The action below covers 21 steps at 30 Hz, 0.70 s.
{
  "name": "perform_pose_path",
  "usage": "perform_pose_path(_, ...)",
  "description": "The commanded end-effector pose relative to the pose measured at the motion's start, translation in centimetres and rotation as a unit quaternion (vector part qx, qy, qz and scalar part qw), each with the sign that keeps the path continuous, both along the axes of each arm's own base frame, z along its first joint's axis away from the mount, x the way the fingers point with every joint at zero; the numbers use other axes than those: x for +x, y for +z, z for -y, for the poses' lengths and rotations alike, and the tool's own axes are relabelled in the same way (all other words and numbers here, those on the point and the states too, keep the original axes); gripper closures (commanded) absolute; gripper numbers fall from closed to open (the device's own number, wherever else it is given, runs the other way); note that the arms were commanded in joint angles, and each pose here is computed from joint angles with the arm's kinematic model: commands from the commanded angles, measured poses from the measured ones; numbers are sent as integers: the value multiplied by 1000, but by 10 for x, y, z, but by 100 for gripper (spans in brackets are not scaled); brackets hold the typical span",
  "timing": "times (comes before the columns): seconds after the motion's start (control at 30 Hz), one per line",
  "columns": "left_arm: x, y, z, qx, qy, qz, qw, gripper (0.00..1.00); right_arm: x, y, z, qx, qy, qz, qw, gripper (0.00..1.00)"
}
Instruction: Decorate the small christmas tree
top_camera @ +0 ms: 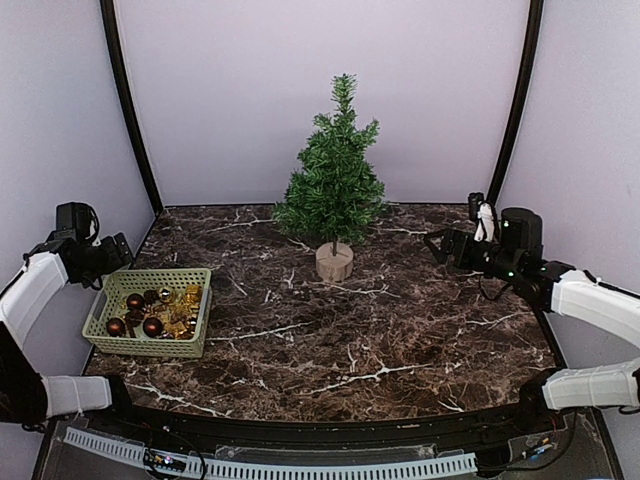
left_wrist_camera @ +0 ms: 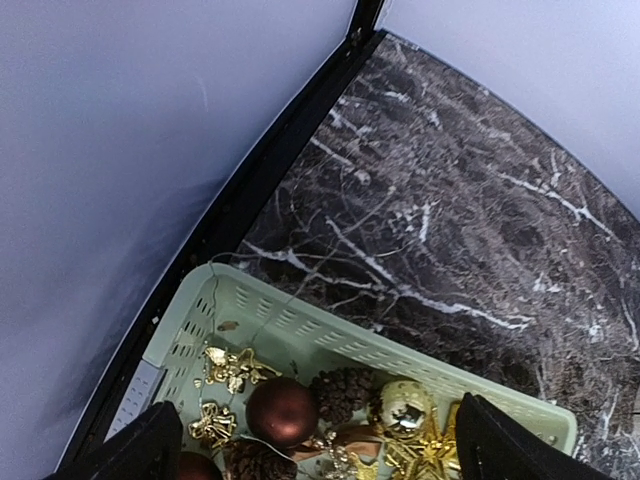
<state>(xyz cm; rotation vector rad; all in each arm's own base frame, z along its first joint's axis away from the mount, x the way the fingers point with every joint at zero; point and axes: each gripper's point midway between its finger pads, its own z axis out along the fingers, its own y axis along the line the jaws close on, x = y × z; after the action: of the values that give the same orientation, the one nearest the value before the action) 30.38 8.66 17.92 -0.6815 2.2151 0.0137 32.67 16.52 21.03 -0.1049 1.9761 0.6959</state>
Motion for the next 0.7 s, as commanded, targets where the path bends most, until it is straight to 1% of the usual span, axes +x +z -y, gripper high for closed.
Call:
perform_pose_path(0.0,13,-14,-10,0,-11,-25,1000,4,5,16,-8,4,15,39,999,1)
perform_pose_path(0.2,28,-22,-22,10,-13,-48,999,24,9,10,-10,3,15,32,999,1)
perform_pose_path(0.27,31,-22,-26,10,-12,-46,999,38,10,9,-10,7,15,32,999,1)
perform_pose_path(0.3,33,-23,-26,10,-15,-47,999,59,9,9,-11,8,16,32,999,1)
perform_pose_path(0.33,36,-23,-23,4,-24,-43,999,71,9,9,-11,10,16,32,999,1)
perform_pose_path(0.37,39,-23,-22,1,-32,-43,999,86,9,9,-12,10,16,32,999,1)
perform_pose_path(0.43,44,-22,-13,-12,-55,-37,998,93,9,9,-11,9,16,32,999,1)
perform_pose_path(0.53,53,-9,5,-35,-104,1,994,97,8,11,-10,5,14,32,999,1)
perform_pose_path(0.67,60,32,31,-51,-169,71,982,98,6,20,-11,10,20,39,999,1)
